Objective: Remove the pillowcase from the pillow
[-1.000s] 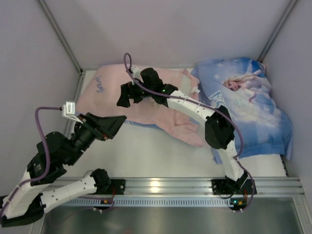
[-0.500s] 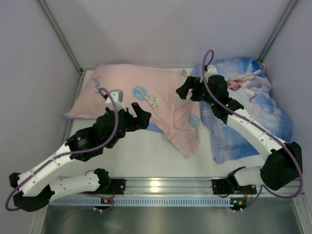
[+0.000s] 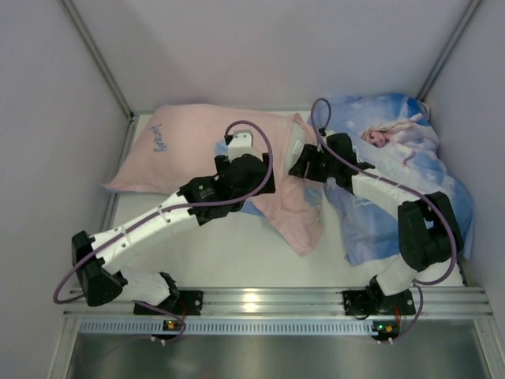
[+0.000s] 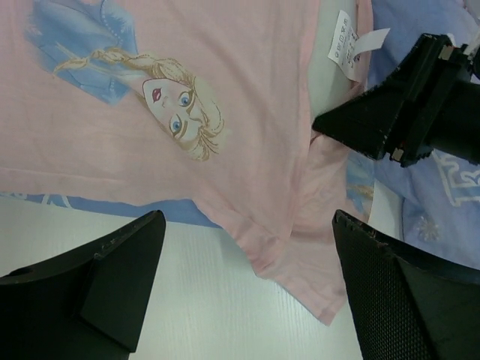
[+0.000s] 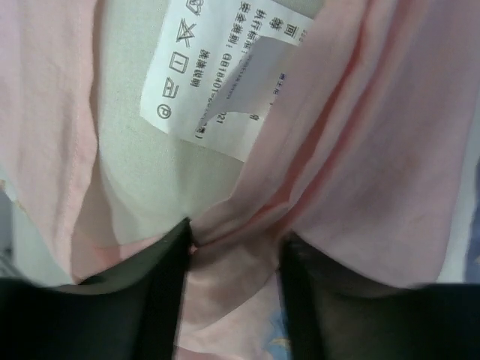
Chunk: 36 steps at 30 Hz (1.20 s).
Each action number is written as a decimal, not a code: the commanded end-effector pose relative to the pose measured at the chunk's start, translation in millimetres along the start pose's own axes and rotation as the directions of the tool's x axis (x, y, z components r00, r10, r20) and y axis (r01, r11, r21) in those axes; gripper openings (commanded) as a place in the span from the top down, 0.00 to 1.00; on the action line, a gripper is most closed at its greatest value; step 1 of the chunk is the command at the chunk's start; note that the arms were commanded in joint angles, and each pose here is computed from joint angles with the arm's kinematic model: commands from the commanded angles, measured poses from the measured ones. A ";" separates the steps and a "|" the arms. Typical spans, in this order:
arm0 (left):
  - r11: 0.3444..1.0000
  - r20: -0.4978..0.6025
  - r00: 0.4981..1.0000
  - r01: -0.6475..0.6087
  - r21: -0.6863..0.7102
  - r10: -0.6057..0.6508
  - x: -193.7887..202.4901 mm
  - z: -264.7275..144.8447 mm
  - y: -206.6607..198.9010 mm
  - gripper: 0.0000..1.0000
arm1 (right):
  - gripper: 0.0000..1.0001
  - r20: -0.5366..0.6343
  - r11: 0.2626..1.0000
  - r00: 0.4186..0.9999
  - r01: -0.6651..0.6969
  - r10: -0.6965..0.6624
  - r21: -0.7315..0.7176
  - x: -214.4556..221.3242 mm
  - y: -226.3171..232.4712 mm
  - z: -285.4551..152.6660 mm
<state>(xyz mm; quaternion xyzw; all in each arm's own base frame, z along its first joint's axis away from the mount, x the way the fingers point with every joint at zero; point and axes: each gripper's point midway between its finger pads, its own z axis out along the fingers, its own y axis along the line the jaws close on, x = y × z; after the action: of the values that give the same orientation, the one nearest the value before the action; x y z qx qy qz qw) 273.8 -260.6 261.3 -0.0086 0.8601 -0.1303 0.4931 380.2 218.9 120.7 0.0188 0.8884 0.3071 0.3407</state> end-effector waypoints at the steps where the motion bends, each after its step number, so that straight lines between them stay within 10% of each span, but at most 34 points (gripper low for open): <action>1: 1.000 0.027 0.999 0.018 -0.003 -0.018 -15.6 21.3 -9.8 0.04 | 0.63 0.006 0.998 1.000 -0.012 0.013 -0.067 -1.4 13.0 -2.4; 6: 0.999 -0.003 1.000 0.020 -0.033 -0.020 -19.2 46.3 -1.1 0.03 | 1.00 -0.010 0.999 1.000 -0.004 0.003 -0.048 46.3 18.4 -29.3; 22: 0.999 -0.198 0.980 0.005 -0.043 -0.014 74.3 46.8 27.1 0.07 | 1.00 -0.037 0.990 0.999 -0.009 0.003 -0.140 184.7 55.4 -85.5; 28: 0.994 -0.230 0.973 -0.061 -0.096 0.037 105.9 39.1 59.6 0.07 | 0.40 0.005 0.992 0.999 0.051 -0.051 -0.116 171.7 53.9 -101.3; 36: 0.969 -0.294 0.956 -0.064 -0.237 -0.009 152.3 40.7 113.0 0.36 | 0.28 0.231 0.980 0.956 0.157 -0.182 0.123 82.9 38.2 -151.4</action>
<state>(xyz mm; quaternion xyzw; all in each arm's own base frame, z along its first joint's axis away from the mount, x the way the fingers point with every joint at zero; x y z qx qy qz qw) 253.9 -215.1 111.1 -0.0162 0.9243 -0.0616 0.3763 196.6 220.0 152.0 -0.0057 0.8582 0.2992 0.4170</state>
